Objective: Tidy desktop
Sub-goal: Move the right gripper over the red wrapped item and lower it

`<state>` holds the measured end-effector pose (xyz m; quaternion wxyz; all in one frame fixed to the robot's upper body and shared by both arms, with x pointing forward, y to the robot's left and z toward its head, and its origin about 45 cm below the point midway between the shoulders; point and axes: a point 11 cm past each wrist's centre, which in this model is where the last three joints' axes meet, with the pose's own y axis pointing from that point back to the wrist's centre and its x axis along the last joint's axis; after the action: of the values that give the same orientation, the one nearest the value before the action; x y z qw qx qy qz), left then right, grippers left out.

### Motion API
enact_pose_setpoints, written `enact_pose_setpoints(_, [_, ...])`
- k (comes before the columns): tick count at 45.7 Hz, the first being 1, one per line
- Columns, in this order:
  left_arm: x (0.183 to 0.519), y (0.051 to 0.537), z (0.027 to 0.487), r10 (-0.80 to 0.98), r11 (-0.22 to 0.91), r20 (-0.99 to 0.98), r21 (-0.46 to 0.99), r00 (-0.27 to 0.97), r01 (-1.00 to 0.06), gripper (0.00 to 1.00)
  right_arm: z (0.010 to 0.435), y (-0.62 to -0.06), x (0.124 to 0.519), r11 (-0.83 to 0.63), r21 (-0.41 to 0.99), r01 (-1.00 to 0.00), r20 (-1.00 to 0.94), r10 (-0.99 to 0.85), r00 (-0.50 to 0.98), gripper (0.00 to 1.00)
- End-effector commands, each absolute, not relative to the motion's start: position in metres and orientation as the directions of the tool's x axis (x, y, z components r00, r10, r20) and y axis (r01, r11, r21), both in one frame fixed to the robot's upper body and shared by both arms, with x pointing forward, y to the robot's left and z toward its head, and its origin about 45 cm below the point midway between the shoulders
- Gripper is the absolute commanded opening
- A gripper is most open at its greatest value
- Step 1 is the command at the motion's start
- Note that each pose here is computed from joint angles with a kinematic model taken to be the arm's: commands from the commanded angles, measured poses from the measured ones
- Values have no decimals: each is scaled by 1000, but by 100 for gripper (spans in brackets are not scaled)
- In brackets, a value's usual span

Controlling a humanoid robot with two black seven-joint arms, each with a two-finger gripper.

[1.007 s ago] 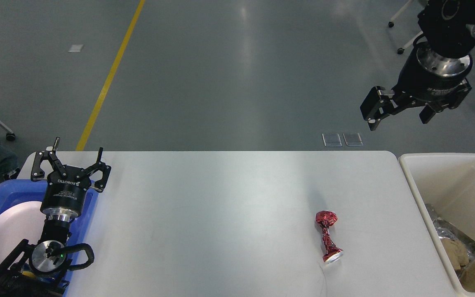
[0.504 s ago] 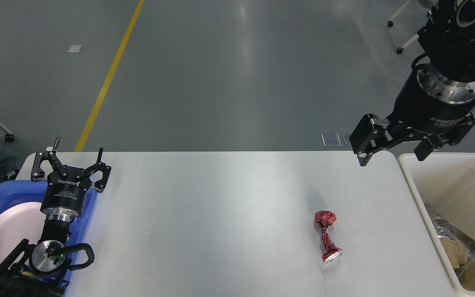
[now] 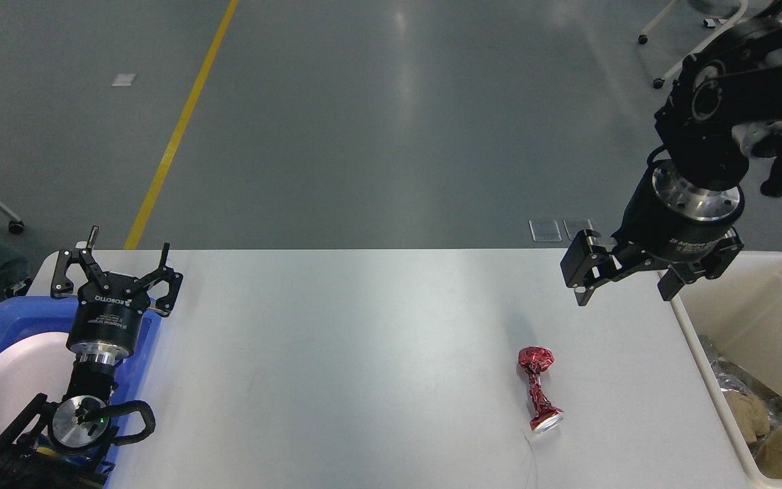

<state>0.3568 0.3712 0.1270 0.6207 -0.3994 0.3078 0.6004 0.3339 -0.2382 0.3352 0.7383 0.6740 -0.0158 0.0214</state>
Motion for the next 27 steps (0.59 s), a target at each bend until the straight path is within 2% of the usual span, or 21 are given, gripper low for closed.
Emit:
enact_pose_setpoints(1, [357, 371, 127, 499, -40, -862, -126, 90, -991, 96, 288, -242, 334, 80, 995, -67, 69, -24, 997, 96])
enact_pose_setpoints(17, [357, 371, 127, 499, -40, -862, -126, 90, -991, 96, 164, -262, 339, 124, 983, -137, 151, -110, 982, 96])
enact_pose_setpoints(27, [357, 371, 127, 499, -40, -862, -126, 90, -991, 96, 114, -253, 336, 99, 984, -151, 163, -137, 977, 96])
